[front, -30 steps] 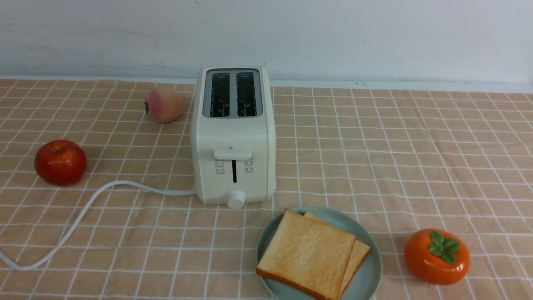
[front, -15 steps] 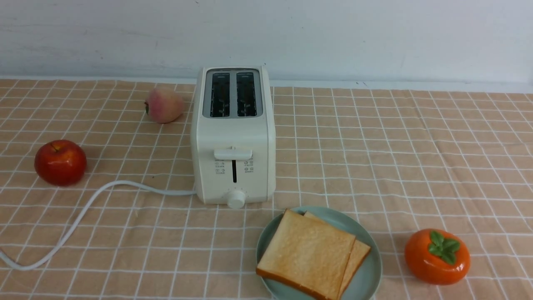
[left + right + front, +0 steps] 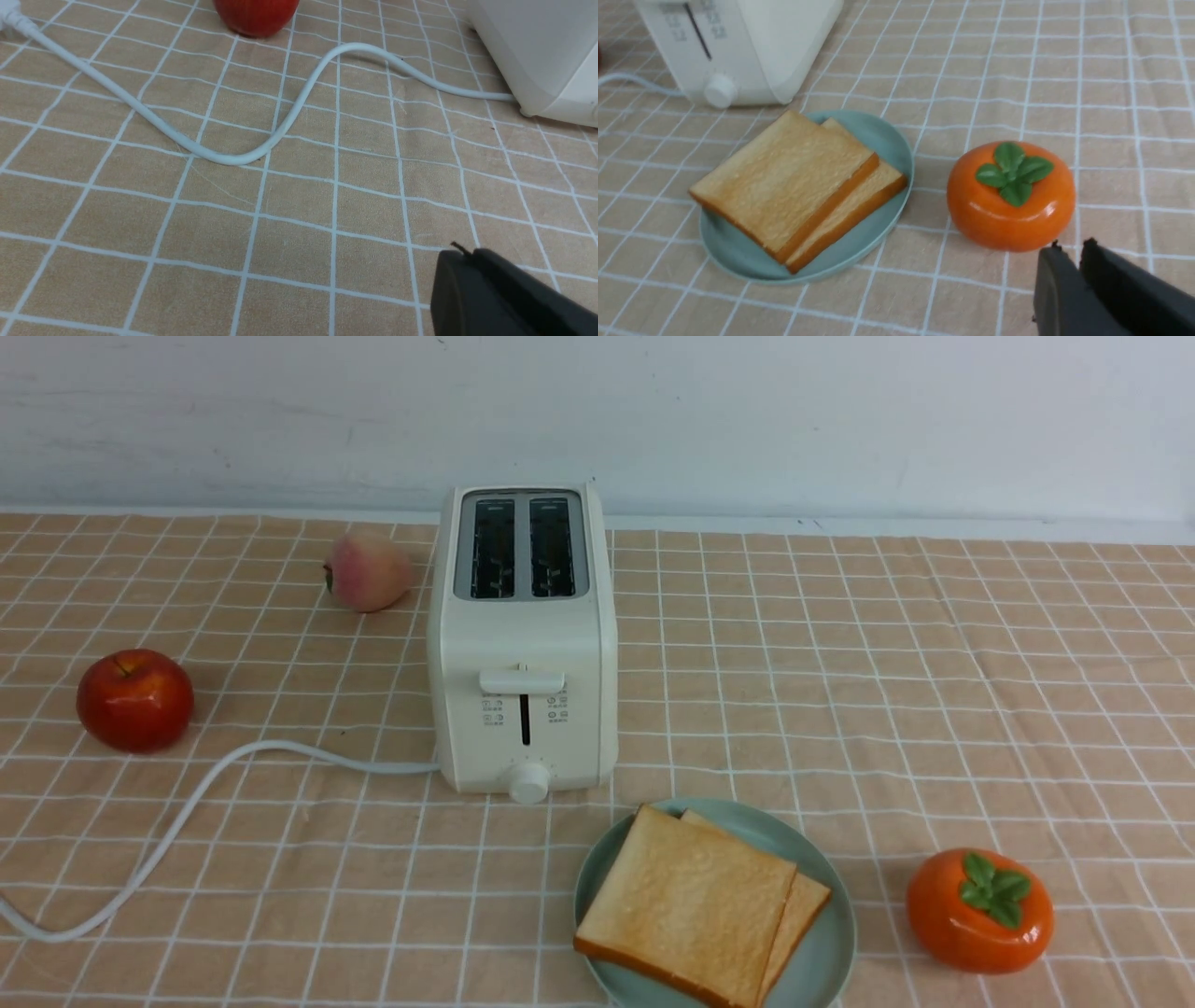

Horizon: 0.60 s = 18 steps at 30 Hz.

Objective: Take toasted bread from bread machine on light coffee tablecloth place on plate.

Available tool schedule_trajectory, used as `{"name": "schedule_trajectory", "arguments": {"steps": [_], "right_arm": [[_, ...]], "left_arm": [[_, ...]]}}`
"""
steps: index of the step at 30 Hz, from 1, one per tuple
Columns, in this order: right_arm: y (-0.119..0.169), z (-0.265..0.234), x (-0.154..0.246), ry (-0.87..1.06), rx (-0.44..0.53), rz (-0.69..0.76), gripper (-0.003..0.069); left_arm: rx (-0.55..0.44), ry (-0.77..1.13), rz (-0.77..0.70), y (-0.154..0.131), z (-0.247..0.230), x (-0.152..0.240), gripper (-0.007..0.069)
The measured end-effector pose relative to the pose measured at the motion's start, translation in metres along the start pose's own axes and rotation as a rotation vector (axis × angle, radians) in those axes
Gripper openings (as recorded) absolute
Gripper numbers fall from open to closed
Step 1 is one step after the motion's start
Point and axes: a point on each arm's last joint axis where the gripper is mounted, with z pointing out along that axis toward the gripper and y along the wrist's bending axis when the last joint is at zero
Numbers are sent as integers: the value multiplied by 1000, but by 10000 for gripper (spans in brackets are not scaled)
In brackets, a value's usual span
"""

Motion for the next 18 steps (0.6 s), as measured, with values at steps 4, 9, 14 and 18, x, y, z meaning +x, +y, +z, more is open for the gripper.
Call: {"name": "schedule_trajectory", "arguments": {"steps": [4, 9, 14, 18], "right_arm": [[-6, -9, 5, -91, 88, 29, 82], [-10, -13, 6, -146, 190, 54, 87], [-16, -9, 14, -138, 292, 82, 93], [-24, 5, 42, -54, 335, 105, 98]], "left_arm": [[0, 0, 0, 0, 0, 0, -1], [0, 1, 0, 0, 0, 0, 0], [-1, 2, 0, 0, 0, 0, 1], [-1, 2, 0, 0, 0, 0, 5]]}}
